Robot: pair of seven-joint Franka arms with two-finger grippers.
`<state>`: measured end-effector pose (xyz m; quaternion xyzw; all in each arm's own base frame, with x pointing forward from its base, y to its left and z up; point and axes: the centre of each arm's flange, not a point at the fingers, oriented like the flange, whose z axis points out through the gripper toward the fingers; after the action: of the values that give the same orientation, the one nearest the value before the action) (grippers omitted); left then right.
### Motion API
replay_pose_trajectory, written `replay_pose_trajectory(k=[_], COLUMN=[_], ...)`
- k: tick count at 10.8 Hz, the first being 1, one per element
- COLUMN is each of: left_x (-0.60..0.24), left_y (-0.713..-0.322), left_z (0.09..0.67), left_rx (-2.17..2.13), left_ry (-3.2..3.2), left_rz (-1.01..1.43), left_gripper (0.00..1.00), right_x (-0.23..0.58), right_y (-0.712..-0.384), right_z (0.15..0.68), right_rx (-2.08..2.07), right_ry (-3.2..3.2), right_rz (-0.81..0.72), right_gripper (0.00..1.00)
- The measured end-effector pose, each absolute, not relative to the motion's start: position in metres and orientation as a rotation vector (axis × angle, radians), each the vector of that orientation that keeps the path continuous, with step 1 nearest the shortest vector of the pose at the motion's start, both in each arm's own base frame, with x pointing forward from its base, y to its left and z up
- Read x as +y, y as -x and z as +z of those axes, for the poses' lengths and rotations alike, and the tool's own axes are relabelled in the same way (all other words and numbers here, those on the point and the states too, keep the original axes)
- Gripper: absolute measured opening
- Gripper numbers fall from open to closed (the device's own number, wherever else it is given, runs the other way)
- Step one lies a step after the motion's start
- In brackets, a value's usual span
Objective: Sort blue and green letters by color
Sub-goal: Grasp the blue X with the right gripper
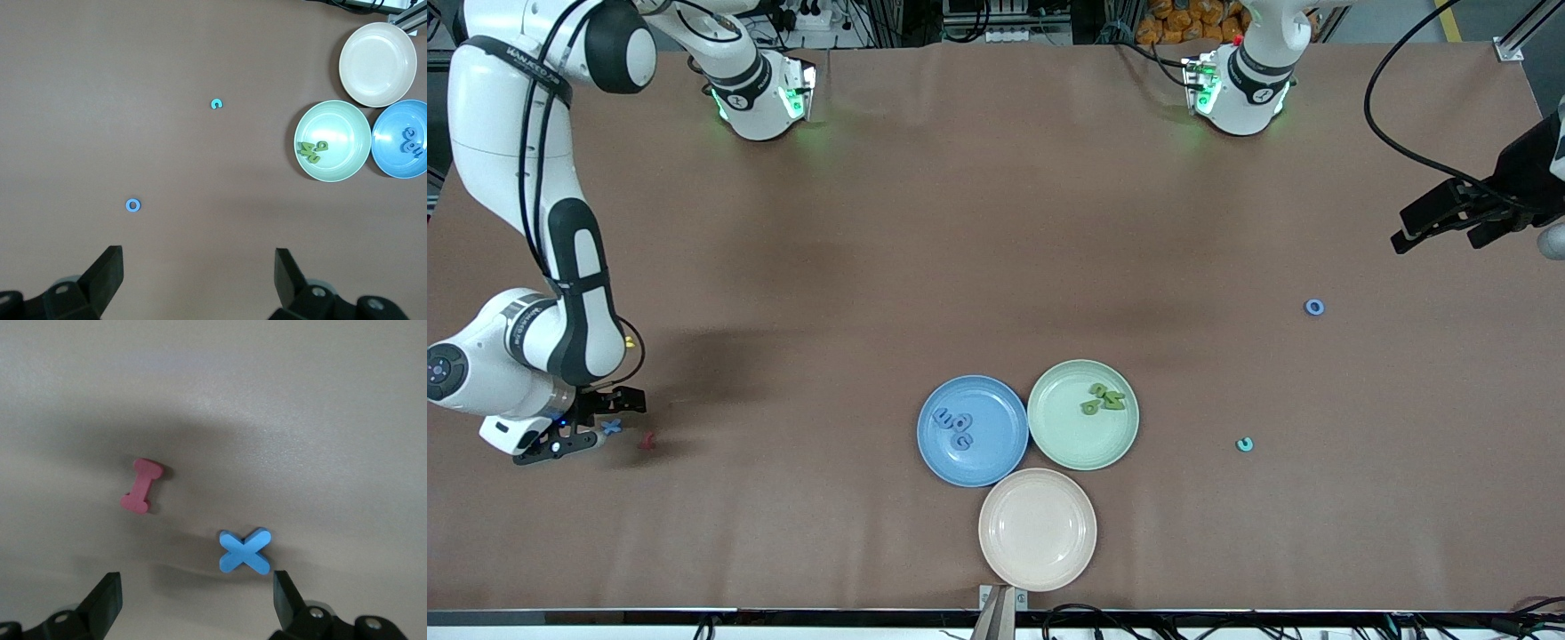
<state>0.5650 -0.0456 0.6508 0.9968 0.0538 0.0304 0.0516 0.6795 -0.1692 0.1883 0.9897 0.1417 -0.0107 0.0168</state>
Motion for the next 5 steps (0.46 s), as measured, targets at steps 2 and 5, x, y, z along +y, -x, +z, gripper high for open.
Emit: replay_pose_trajectory(k=[2, 5], left_x=[-0.0529, -0.0557], left_y=[-0.5646, -0.5651], left_z=[0.6491, 0.6464], left_rx=[0.144, 0.137], left_ry=[-3.034, -3.035], left_rz=[0.086, 0.078], left_gripper=[1.00, 1.00], right_x=[-0.1730, -0.1796], right_y=[-0.6827, -0.6869], right_z=[0.1860, 0.1854], right_rx=[0.455, 0.433], right_ry=[-3.069, -3.083], right_rz=[-0.029, -0.001], right_gripper=[1.00, 1.00])
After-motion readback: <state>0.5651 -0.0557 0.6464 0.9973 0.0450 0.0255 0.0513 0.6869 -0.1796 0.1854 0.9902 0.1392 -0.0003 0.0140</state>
